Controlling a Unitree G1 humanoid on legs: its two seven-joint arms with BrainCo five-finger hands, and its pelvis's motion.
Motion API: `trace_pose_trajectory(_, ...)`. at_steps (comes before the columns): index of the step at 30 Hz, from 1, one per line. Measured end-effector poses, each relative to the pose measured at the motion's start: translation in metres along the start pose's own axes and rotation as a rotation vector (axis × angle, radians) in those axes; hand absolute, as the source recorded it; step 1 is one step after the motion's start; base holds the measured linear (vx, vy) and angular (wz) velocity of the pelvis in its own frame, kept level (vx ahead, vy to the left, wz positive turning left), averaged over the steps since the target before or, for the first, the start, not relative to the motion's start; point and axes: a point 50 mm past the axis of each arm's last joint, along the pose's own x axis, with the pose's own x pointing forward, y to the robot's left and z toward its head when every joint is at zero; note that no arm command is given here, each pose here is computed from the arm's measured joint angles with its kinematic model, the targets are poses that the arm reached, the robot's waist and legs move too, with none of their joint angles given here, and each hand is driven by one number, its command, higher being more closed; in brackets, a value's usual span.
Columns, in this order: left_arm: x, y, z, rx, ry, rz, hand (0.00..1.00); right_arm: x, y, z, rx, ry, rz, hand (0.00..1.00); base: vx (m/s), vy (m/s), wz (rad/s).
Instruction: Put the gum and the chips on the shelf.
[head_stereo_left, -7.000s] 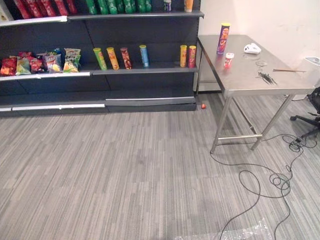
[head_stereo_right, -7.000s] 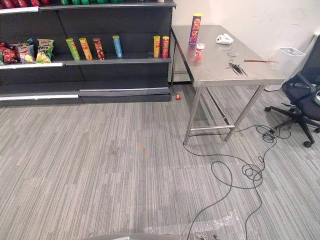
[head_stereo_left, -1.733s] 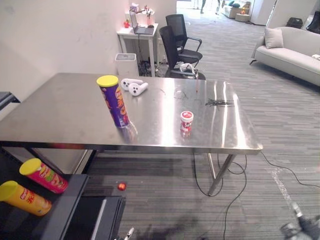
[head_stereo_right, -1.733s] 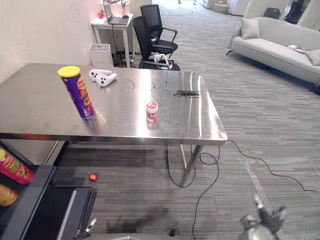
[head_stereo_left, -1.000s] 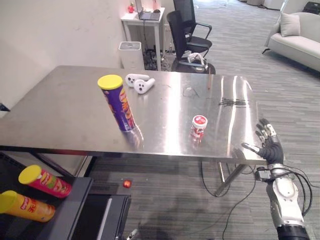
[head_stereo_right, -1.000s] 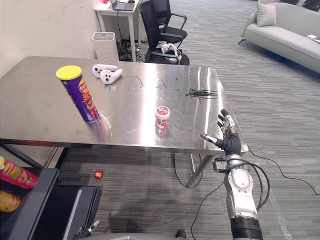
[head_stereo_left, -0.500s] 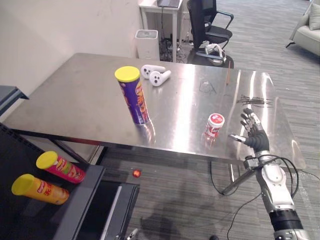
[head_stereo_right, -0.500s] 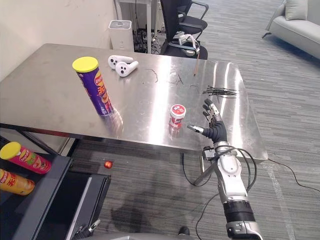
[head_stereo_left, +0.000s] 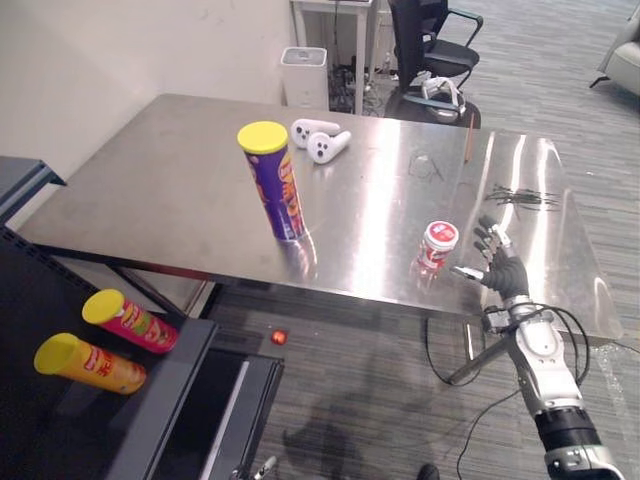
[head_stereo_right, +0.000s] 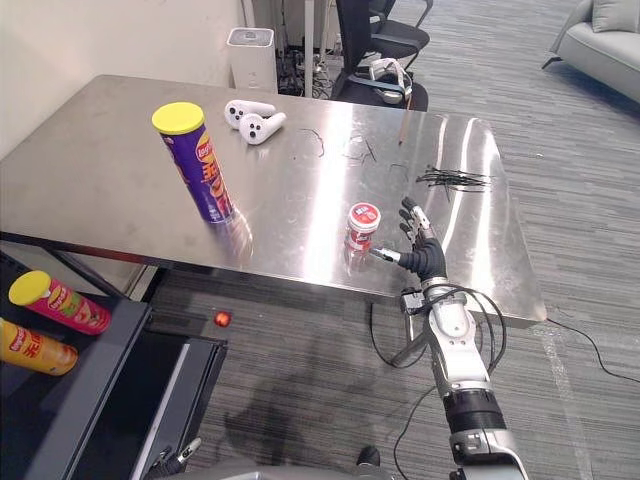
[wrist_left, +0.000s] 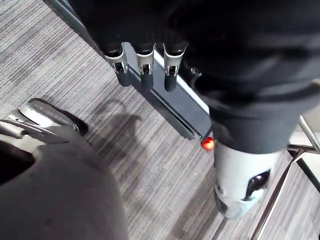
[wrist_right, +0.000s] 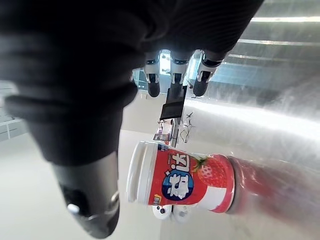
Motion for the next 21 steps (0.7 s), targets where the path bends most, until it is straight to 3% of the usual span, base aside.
trace_pose_trajectory(21, 0.000, -0.002, 0.004, 0.013, -0.015, -0.016, 0.00, 0.020, 0.013, 0.010, -0.038, -0.028, 0.054, 0.00, -0.08, -0.042, 0.04)
